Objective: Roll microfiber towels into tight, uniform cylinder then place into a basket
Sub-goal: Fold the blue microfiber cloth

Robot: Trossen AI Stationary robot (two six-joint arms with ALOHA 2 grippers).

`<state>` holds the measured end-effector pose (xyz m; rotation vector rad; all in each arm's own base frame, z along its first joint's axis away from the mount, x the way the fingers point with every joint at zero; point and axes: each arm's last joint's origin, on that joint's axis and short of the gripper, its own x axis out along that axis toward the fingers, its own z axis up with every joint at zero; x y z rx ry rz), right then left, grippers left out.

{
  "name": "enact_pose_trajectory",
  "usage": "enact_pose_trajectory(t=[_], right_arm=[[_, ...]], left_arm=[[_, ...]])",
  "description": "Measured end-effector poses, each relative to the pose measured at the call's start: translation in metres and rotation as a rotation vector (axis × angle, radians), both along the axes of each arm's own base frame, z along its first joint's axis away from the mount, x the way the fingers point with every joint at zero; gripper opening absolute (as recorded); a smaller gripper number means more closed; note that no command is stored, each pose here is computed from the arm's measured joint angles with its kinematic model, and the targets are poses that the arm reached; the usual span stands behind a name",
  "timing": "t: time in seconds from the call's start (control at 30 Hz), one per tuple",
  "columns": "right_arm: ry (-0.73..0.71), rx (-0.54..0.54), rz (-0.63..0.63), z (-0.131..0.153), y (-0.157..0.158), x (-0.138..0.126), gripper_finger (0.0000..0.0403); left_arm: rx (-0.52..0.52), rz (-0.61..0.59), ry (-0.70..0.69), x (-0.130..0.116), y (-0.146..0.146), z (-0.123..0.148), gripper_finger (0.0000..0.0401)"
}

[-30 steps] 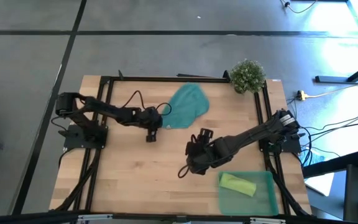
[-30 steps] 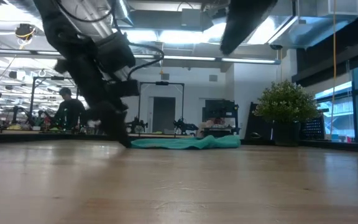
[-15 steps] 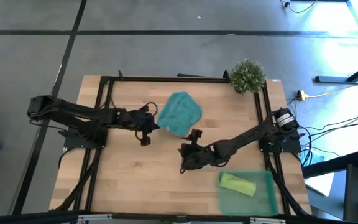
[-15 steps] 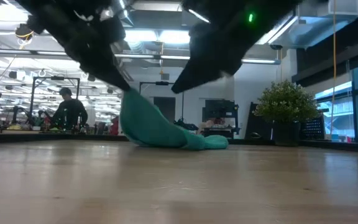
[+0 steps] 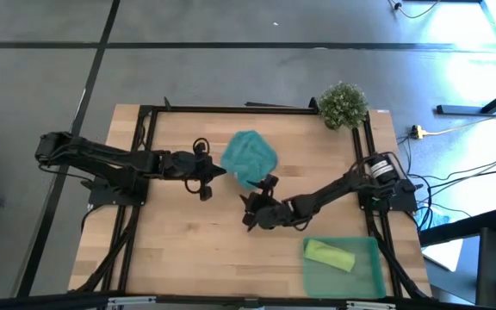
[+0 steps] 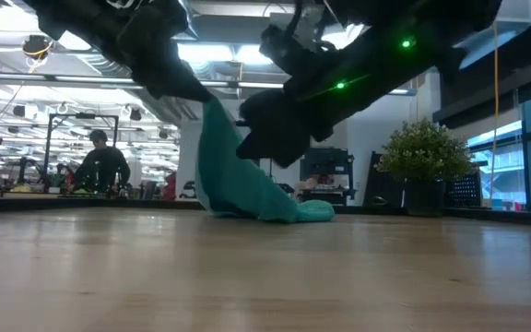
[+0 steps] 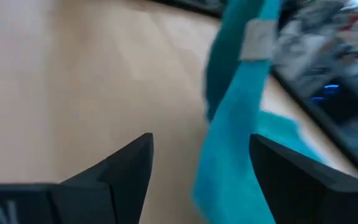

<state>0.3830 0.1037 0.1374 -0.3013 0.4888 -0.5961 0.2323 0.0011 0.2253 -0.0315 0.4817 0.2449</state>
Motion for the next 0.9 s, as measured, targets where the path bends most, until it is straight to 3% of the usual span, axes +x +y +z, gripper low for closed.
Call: enact_pose_trajectory(t=[0.1, 0.27, 0.47, 0.9], right_arm=[[-0.011, -0.051, -0.072, -0.003, -0.001, 0.004, 0.0264], [-0.047, -0.017, -0.134, -0.010, -0.010, 0.010, 0.0264], [-0.062, -0.060, -0.237, -0.022, -0.017, 0.010, 0.0264], [-0.128, -0.210, -0.347, -0.019, 0.015, -0.005, 0.0264]], left_arm=[[0.001, 0.000, 0.004, 0.000, 0.000, 0.000, 0.0000], [0.001, -0.013, -0.009, 0.000, -0.004, 0.001, 0.0000], [0.029, -0.008, -0.016, 0.002, -0.010, 0.007, 0.0000], [0.132, 0.102, 0.121, 0.001, -0.013, 0.047, 0.0000]])
